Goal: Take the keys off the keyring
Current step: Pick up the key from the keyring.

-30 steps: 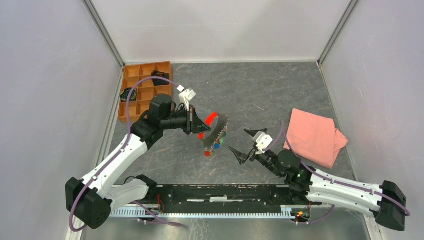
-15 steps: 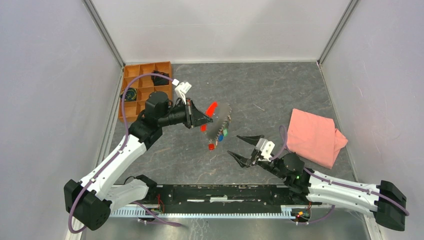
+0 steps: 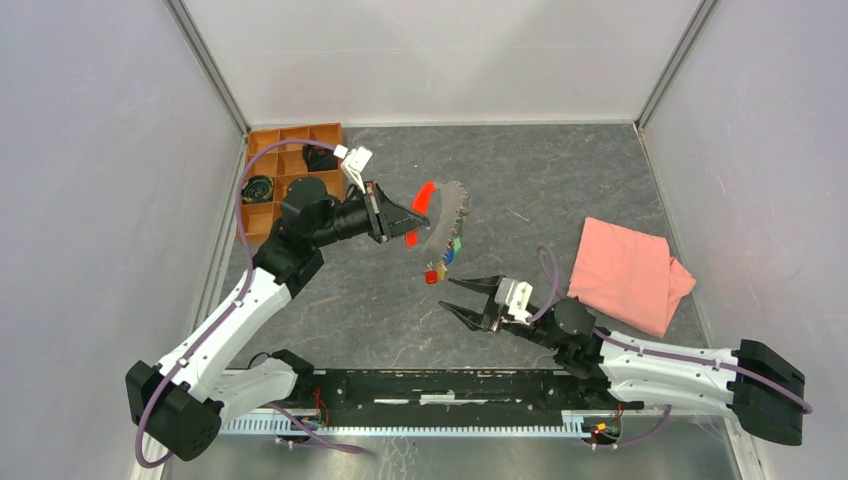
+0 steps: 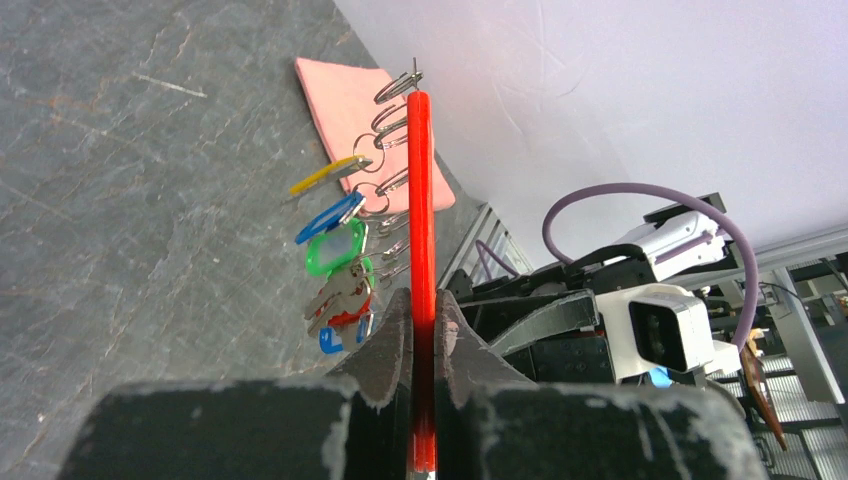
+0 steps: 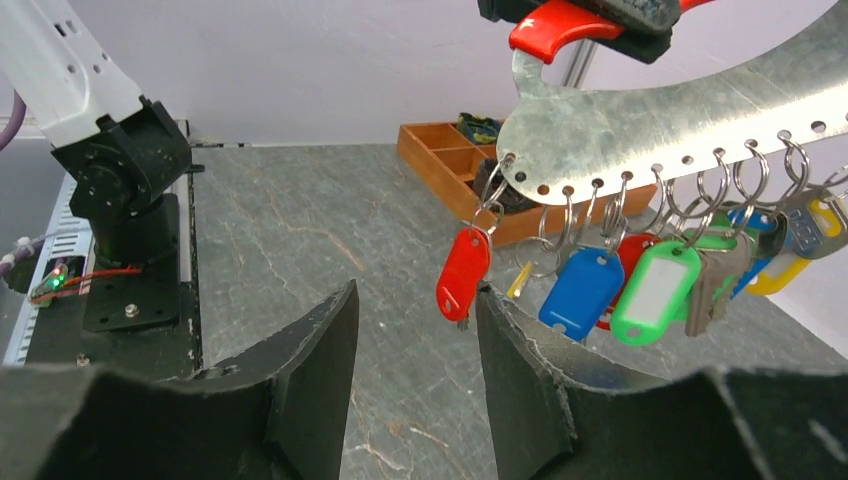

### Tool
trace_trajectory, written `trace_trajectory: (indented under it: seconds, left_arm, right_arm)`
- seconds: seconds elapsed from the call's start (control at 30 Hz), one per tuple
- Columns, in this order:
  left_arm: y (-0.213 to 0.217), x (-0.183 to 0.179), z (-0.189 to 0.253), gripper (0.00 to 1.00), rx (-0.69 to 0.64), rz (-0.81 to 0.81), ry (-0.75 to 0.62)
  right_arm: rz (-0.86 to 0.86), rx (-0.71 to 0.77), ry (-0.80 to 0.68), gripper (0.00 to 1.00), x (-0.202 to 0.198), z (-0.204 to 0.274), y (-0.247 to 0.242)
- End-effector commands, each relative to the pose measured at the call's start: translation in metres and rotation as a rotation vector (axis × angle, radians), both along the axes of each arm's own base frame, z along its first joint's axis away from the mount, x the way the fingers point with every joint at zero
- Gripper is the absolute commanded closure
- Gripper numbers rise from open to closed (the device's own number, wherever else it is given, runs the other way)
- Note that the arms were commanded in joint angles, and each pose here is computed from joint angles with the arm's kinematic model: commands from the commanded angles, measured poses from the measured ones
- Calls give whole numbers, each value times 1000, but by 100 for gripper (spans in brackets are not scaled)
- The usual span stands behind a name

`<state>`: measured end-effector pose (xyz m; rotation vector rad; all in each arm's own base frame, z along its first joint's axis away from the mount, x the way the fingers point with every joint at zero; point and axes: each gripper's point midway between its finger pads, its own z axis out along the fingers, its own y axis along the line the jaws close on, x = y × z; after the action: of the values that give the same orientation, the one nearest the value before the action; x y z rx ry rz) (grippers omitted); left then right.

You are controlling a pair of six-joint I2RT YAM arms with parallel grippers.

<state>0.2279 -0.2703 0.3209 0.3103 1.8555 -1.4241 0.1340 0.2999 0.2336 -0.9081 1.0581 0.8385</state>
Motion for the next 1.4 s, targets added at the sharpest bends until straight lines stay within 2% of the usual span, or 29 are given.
trace_trajectory:
  seconds: [0.0, 0.4, 0.63, 0.97, 1.37]
  left_arm:
    - [0, -4, 54, 98, -113, -7, -97]
    - [-6, -12, 65, 98, -128, -54, -112]
    - [-8, -21, 69, 98, -134, -88, -127]
    - [-12, -31, 72, 98, -140, -120, -140]
    - [-14, -32, 75, 98, -176, -109, -129]
  right_arm:
    - [10, 103, -62, 48, 0, 45, 7]
    - [-93, 98, -56, 56, 21, 48, 11]
    - [-143, 100, -57, 57, 32, 48, 11]
    - [-123, 95, -65, 57, 31, 51, 19]
    - [-96, 101, -36, 62, 28, 44, 23]
